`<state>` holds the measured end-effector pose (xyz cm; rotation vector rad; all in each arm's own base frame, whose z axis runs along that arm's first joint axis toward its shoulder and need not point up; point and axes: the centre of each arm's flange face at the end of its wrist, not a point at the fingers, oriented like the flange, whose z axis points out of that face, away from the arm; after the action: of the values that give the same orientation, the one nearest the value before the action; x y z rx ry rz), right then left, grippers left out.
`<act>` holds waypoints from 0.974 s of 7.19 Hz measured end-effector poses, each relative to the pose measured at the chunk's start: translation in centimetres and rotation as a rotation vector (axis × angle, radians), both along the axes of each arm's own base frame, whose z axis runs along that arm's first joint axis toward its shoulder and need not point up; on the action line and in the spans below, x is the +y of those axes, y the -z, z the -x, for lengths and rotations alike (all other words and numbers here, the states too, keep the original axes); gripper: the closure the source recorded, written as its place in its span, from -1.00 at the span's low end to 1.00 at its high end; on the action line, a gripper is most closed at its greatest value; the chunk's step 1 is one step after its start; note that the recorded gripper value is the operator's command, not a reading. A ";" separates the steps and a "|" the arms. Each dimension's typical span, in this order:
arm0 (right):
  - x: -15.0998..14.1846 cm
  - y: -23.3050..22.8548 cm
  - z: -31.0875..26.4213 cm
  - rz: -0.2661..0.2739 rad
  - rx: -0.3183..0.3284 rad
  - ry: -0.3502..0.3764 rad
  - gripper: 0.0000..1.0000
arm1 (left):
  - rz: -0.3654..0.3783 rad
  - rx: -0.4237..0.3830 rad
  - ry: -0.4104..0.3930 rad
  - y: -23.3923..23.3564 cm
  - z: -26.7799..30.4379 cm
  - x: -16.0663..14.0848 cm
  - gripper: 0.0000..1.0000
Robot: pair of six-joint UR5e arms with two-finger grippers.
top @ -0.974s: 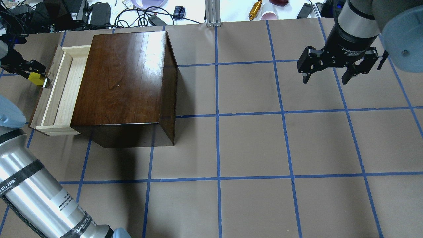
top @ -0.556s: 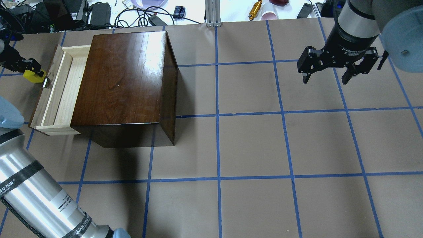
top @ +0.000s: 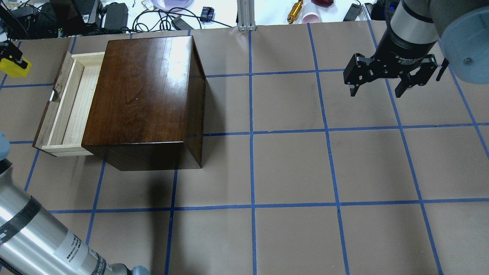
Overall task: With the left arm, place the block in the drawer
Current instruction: 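Carry the yellow cube with the left gripper over the open drawer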
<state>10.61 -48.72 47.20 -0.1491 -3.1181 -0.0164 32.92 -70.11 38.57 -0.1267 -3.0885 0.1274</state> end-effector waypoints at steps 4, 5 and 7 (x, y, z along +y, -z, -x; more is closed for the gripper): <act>0.0 0.0 0.0 0.000 0.000 0.000 -1.00 | -0.035 0.028 -0.076 -8.6 11.9 2.0 1.00; 0.0 0.0 0.0 0.000 -0.001 0.000 -1.00 | -0.058 0.043 -0.106 -7.9 14.9 1.9 1.00; 0.0 0.0 0.0 -0.001 -0.001 0.000 -1.00 | -0.123 0.070 -0.140 -4.8 18.4 1.9 1.00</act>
<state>10.62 -48.71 47.17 -0.1493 -3.1195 -0.0176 14.55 -68.18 43.37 0.0964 -3.0231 -0.0520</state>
